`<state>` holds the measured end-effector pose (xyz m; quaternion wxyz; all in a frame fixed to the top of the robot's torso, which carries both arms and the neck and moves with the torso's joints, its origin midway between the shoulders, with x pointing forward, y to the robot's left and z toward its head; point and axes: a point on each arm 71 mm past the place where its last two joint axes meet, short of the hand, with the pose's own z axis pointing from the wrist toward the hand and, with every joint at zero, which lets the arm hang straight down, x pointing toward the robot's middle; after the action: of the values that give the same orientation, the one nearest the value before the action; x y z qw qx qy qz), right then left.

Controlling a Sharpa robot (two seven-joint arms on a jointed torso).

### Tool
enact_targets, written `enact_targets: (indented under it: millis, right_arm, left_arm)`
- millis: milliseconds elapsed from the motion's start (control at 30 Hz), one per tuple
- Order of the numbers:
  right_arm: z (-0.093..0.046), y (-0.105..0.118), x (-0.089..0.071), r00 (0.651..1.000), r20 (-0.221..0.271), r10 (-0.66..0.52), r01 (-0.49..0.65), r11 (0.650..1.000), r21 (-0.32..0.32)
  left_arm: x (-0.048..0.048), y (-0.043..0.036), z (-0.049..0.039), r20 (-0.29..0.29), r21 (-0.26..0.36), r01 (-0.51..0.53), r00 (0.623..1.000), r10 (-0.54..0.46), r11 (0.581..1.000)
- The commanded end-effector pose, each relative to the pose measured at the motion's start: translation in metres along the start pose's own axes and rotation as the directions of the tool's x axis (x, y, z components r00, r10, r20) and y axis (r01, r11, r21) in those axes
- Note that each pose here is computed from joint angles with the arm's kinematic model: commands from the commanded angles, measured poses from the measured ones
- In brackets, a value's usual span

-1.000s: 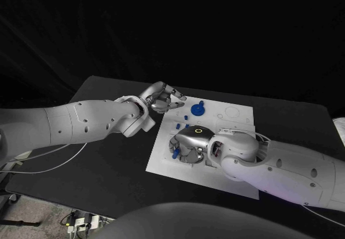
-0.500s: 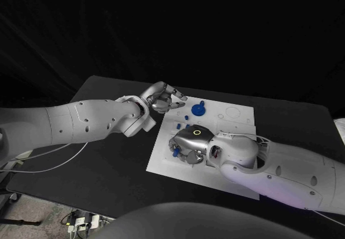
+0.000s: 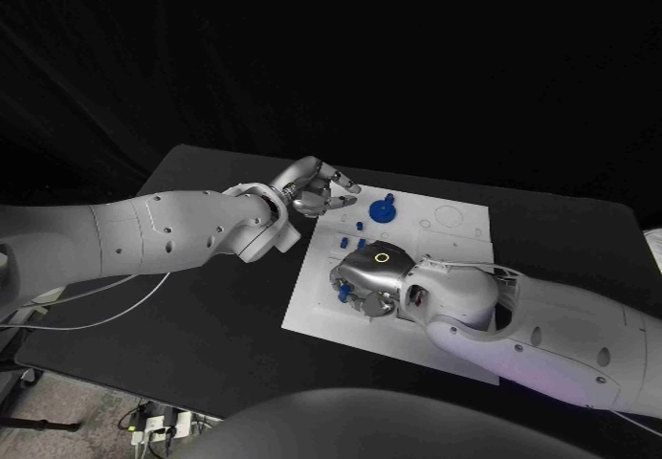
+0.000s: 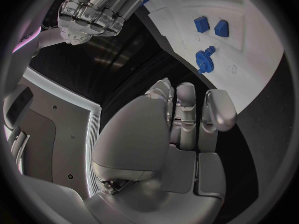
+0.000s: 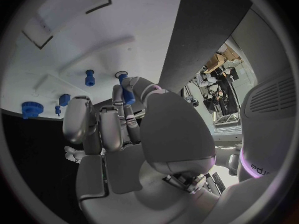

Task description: Assemble the parts on the task board

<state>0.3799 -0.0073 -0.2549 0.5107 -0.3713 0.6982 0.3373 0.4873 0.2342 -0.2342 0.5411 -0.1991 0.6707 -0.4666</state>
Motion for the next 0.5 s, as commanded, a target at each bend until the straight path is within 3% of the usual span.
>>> enact_targets:
  millis: [33,500]
  right_arm:
    - [-0.0008,-0.0012,0.001,0.999,-0.005,-0.032,0.032,0.999,0.013]
    - [-0.0035,-0.0047,0.0033,0.999,-0.016,-0.031,0.031,0.999,0.024]
  left_arm:
    - [0.0022,-0.0015,0.0007,-0.015,0.007,0.005,1.0,-0.005,1.0]
    - [0.0022,-0.0009,0.001,-0.017,0.001,0.006,1.0,-0.006,1.0]
